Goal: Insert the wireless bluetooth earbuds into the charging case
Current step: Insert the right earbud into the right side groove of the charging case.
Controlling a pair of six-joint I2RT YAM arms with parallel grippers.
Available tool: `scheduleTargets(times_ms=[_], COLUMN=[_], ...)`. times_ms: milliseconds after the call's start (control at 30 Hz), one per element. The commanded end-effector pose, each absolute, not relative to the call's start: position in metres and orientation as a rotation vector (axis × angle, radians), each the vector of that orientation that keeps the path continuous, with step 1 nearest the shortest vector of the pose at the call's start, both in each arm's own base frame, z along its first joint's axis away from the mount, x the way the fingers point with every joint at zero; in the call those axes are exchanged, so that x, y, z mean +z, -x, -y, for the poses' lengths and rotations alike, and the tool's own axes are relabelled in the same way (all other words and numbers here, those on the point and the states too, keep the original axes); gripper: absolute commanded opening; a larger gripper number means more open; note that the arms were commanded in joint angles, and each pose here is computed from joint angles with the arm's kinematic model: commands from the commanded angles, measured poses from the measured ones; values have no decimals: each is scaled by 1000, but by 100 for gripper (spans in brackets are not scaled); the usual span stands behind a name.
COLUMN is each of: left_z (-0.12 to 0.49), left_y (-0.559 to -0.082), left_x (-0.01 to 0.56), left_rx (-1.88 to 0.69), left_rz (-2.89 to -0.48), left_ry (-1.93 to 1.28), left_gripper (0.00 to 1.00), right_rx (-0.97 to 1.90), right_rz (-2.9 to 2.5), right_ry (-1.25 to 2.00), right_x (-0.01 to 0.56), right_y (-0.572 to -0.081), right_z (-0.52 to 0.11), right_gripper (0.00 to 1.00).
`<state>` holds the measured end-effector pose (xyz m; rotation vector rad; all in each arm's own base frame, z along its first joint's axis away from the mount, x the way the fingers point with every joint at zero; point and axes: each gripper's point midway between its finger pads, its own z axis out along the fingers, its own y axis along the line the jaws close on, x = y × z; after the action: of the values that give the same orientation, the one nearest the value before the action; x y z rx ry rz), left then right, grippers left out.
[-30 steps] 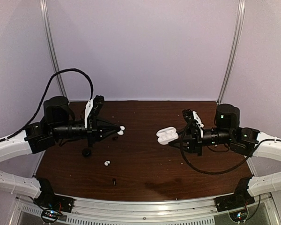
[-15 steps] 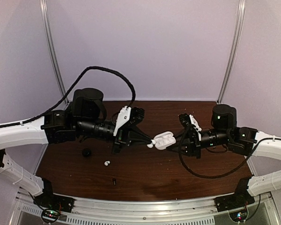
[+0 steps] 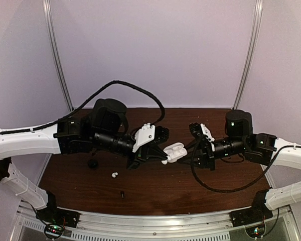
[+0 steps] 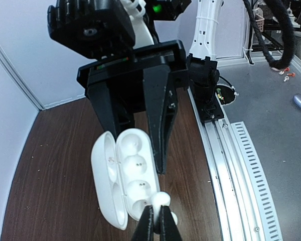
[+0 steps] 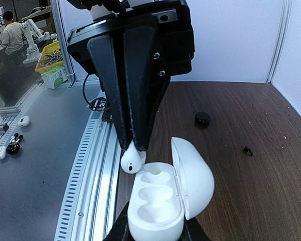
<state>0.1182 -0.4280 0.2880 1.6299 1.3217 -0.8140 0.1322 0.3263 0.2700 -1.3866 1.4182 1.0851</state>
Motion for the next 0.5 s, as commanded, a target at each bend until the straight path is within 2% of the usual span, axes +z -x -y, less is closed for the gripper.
scheduleTargets(times_ms=[0, 467], left_z=[431, 432], left_y=[-127, -132], left_x=[305, 309], left_rx=[-772, -738], left_rz=[-1292, -1295], left_ry=[-1587, -1578], left_gripper=[0, 0], right_rx=[1076, 1049], right_rz=[-1378, -1417], right_ry=[1411, 1401], right_x=[281, 274], right_y=[-128, -133], right_z=[-331, -333], right_gripper=[0, 0])
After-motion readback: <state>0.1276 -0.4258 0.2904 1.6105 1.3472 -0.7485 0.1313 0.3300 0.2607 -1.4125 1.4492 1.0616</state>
